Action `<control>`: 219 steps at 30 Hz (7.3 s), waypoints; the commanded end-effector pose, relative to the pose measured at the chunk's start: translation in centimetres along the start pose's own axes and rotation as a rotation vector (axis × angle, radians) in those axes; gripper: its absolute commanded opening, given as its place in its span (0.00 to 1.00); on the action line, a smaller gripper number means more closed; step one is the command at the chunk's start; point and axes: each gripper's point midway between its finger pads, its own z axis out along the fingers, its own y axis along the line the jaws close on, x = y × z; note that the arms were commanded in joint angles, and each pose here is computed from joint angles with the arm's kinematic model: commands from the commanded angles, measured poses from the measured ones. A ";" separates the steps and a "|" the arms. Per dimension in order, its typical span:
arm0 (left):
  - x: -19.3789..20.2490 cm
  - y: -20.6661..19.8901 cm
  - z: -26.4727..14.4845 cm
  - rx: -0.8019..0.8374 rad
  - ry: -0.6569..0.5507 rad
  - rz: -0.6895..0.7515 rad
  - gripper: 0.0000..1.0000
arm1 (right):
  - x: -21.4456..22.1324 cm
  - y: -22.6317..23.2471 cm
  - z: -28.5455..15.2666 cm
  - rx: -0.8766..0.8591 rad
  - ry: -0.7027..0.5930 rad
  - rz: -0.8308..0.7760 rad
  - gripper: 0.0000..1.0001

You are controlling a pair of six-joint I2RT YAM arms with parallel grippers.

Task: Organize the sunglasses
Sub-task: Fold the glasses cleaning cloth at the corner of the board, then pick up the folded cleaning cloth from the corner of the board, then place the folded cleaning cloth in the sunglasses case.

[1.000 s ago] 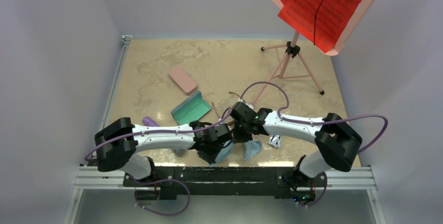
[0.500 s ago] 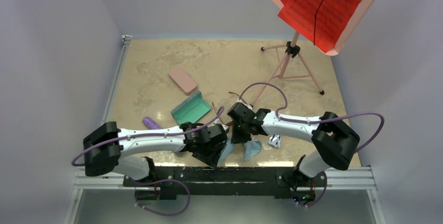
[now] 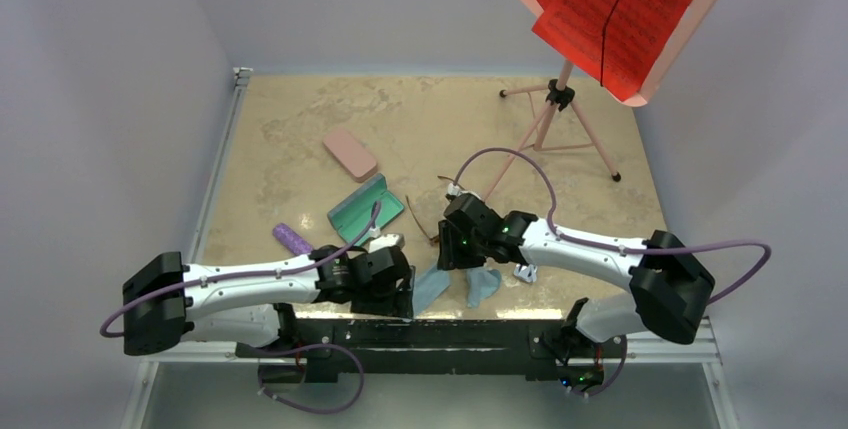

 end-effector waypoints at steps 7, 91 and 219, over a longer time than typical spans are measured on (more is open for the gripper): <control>-2.3 0.0 2.3 -0.010 -0.143 -0.400 0.60 | -0.9 2.0 0.2 -0.125 -0.056 -0.120 0.45; -6.2 3.3 -1.9 -0.159 -0.374 -0.439 0.00 | -2.3 9.0 1.1 -0.025 -0.146 -0.300 0.00; -18.0 12.3 -1.2 -0.461 -0.411 -0.451 0.00 | -16.9 10.5 9.6 -0.092 -0.206 -0.299 0.00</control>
